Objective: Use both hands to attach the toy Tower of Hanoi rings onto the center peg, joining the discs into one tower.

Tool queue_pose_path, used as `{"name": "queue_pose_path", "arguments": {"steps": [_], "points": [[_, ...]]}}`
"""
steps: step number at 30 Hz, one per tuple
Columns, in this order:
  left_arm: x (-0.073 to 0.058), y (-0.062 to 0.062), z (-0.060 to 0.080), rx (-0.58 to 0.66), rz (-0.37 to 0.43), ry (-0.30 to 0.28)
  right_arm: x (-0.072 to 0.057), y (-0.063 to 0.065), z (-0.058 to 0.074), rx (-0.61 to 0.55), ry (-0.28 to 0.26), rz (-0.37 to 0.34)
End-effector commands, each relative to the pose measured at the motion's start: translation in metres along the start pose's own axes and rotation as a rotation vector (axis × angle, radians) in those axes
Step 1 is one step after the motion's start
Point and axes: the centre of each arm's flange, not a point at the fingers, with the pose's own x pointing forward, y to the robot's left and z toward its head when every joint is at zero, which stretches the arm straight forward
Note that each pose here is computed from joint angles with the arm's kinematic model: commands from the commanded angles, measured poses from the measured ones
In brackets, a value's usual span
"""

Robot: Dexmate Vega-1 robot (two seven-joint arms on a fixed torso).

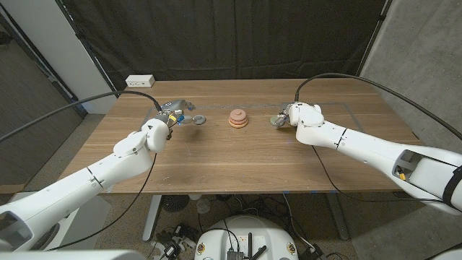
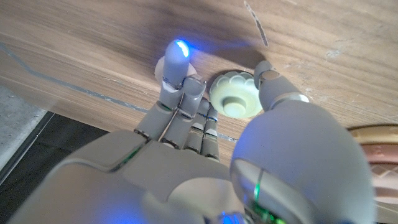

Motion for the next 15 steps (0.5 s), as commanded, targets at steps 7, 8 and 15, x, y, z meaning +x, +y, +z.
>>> {"name": "queue_pose_path", "arguments": {"steps": [7,8,15], "points": [[-0.0026,-0.0031,-0.0018,-0.006,-0.005,0.006,0.0047,0.0071,0.0047,-0.016,0.008,0.021],[-0.0027,-0.0031,-0.0018,-0.006,-0.005,0.006,0.0046,0.0073,0.0046,-0.017,0.008,0.023],[-0.0024,-0.0044,-0.0008,-0.006,-0.011,0.002,0.005,0.0103,0.0041,-0.015,0.013,0.029]]}}
